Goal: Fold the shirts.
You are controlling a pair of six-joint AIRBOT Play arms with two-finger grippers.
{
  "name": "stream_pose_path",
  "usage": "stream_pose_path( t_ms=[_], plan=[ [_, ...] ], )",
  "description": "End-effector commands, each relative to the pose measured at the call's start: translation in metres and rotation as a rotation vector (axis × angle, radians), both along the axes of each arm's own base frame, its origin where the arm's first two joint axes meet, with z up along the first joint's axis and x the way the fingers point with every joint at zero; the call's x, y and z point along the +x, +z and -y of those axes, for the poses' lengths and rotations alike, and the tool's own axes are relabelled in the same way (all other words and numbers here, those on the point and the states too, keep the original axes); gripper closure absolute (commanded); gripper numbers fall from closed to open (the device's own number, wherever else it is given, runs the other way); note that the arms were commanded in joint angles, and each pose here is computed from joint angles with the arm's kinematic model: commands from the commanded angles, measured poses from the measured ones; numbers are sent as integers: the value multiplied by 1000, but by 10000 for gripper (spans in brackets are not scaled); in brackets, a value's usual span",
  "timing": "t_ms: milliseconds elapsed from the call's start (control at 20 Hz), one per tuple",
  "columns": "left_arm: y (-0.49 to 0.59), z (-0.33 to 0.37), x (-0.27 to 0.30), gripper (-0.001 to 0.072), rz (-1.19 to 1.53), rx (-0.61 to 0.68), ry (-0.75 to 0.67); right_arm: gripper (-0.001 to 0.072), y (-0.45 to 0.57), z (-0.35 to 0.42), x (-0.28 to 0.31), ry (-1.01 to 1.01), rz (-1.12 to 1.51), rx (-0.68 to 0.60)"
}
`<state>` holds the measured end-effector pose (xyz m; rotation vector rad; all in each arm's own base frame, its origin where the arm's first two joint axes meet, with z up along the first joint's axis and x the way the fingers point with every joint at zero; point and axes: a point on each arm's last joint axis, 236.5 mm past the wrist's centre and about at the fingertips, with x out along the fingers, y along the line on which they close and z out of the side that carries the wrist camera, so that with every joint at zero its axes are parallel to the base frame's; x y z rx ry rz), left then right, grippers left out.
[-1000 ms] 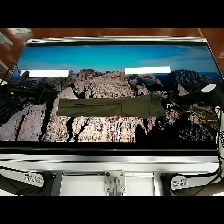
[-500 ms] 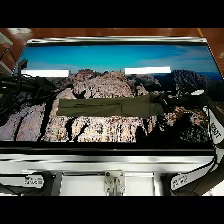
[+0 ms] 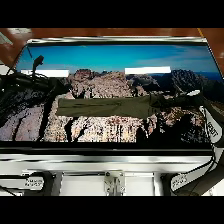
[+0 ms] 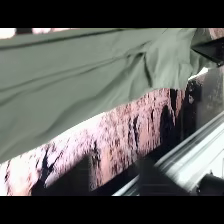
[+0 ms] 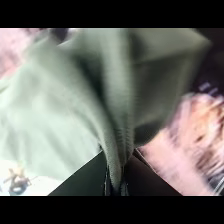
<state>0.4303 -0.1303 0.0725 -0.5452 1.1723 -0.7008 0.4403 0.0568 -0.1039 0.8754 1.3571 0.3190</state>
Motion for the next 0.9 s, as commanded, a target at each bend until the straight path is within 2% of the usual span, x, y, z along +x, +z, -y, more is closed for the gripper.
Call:
stream_pose_path(
  t_ms=[0, 150, 350, 850],
  plan=[
    [-3, 41, 19, 652, 81, 17, 15, 657, 43, -5, -14, 94, 54, 1],
    [-29, 106, 17, 666, 79, 23, -38, 657, 97, -6, -29, 138, 120, -41],
    [-85, 197, -22, 666, -32, 12, -165, 657, 162, -8, -51, 140, 203, -93],
    [-132, 337, -94, 666, -215, -170, -170, 657, 267, -29, -122, 125, 319, -118]
  ],
)
